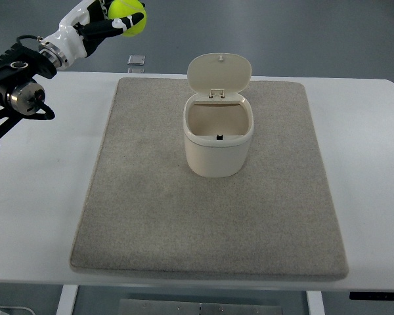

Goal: Put tennis ball into box with left hand
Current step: 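Lift the held ball with the left hand and carry it over the bin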

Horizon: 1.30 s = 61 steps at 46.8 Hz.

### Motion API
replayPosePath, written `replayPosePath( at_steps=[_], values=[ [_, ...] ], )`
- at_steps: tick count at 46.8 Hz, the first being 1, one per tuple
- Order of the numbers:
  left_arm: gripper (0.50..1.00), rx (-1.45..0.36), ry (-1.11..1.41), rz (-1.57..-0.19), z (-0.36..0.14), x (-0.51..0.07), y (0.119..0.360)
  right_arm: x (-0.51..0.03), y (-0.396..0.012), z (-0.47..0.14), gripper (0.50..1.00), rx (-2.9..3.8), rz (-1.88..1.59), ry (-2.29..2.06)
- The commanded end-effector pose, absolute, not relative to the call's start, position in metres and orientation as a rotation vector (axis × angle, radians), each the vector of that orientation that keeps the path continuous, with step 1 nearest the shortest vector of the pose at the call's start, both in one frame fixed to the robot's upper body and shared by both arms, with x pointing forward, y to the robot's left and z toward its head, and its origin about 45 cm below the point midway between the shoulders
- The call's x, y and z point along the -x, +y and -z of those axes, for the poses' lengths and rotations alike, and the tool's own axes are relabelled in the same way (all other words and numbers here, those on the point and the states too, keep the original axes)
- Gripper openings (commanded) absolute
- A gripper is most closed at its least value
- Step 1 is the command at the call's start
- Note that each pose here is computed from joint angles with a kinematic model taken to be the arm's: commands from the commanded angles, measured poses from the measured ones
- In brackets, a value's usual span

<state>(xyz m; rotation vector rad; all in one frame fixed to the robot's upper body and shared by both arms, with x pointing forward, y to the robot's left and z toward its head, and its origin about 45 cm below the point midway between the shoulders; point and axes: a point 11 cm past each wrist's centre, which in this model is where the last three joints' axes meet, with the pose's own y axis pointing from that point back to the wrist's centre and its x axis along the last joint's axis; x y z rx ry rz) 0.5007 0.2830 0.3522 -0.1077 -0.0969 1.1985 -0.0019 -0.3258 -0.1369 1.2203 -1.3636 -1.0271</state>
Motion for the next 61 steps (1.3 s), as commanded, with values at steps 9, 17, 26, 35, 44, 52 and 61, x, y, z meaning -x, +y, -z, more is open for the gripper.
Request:
replayPosePath(
  at_steps=[9,17,26,35,44,52,61],
  values=[
    [0.500,0.318,-0.127,-1.183,-0.419,-0.507,0.269,0.003,-0.326,0.137,0.938,-1.219,1.028,-1.362],
    [0.500,0.453,-0.124,-1.082,-0.458,-0.502,0.224,0.002,-0.326,0.137,0.938,-1.220,1.027,-1.363],
    [0.500,0.525,-0.145,-0.946,-0.493,-0.484,0.175,0.002,-0.326,0.137,0.938,-1.220,1.027,-1.363],
    [0.500,0.525,-0.144,-0.780,-0.498,-0.454,0.122,0.002,-0.326,0.137,0.938,-1.220,1.027,-1.363],
    [0.500,0.402,-0.226,-0.647,-0.470,-0.423,0.082,0.003,-0.326,0.137,0.938,-1.219,1.028,-1.362],
    [0.500,0.306,-0.273,-0.546,-0.443,-0.398,0.063,0.002,-0.326,0.137,0.938,-1.221,1.026,-1.364],
    [0.500,0.171,-0.326,-0.524,-0.410,-0.394,0.071,0.003,-0.326,0.137,0.938,-1.219,1.028,-1.362]
  ],
)
